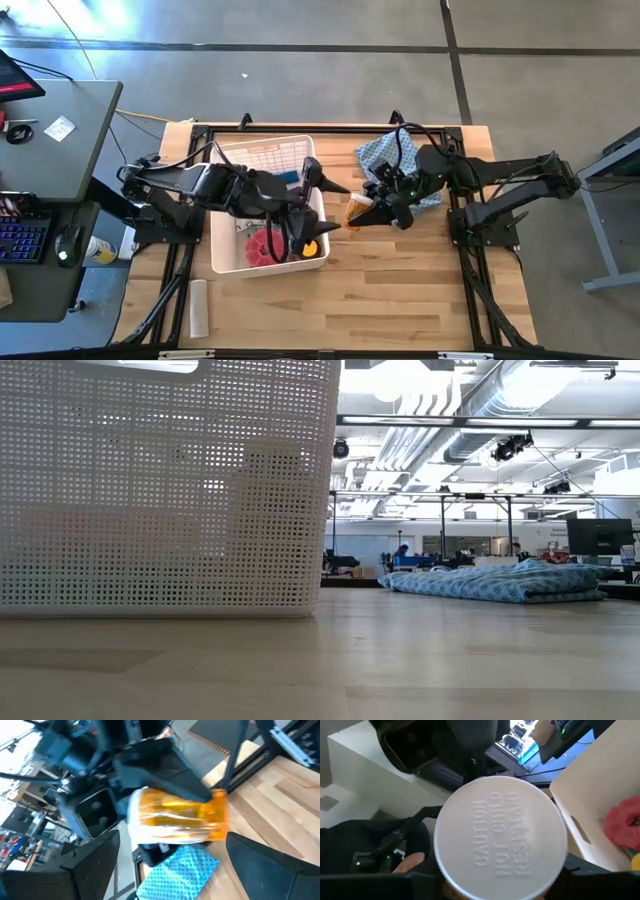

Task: Pick & place medical supplies in basket/bin
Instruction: Put the orange pill bottle into the white bin

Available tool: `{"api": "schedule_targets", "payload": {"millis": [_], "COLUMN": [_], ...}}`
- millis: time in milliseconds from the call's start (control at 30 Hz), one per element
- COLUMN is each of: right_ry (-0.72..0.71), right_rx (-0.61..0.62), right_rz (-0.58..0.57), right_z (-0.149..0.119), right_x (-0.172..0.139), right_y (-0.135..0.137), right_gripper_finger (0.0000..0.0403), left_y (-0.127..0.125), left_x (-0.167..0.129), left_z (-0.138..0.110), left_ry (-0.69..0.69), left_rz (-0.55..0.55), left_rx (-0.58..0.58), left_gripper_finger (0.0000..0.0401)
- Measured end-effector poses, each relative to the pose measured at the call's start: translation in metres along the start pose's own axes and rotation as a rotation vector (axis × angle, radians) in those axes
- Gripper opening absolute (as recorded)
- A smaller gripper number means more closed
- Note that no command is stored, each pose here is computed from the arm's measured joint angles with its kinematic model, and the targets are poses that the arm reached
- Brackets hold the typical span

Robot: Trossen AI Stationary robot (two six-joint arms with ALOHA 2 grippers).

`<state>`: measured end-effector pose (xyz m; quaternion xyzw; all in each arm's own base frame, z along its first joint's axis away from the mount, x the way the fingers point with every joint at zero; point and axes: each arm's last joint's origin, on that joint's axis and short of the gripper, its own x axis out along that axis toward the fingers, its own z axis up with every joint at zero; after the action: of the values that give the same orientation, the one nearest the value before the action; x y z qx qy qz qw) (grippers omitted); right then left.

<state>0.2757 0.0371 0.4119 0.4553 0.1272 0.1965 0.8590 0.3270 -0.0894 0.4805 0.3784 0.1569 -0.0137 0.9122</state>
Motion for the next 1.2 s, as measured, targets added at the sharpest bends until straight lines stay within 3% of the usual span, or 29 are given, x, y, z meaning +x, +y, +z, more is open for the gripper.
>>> {"api": "schedule_targets", "payload": {"millis": [367, 967, 1200], "right_ry": [0.007, 0.018, 0.008], "right_rx": [0.025, 0.039, 0.0], "right_rz": [0.008, 0.025, 0.021], "right_z": [0.0, 0.0, 0.001], "right_x": [0.007, 0.013, 0.013], "right_y": [-0.005, -0.007, -0.008], "right_gripper_finger": [0.0174, 0.0183, 0.0185], "left_y": [-0.006, -0.008, -0.011], "left_x": [0.019, 0.03, 0.027], "left_z": [-0.004, -0.003, 0.0], "left_ry": [0.009, 0.062, 0.111], "left_rz": [-0.032, 0.068, 0.132], "left_rx": [0.026, 0.031, 0.042], "left_gripper_finger": [0.0399, 0.0396, 0.0356]}}
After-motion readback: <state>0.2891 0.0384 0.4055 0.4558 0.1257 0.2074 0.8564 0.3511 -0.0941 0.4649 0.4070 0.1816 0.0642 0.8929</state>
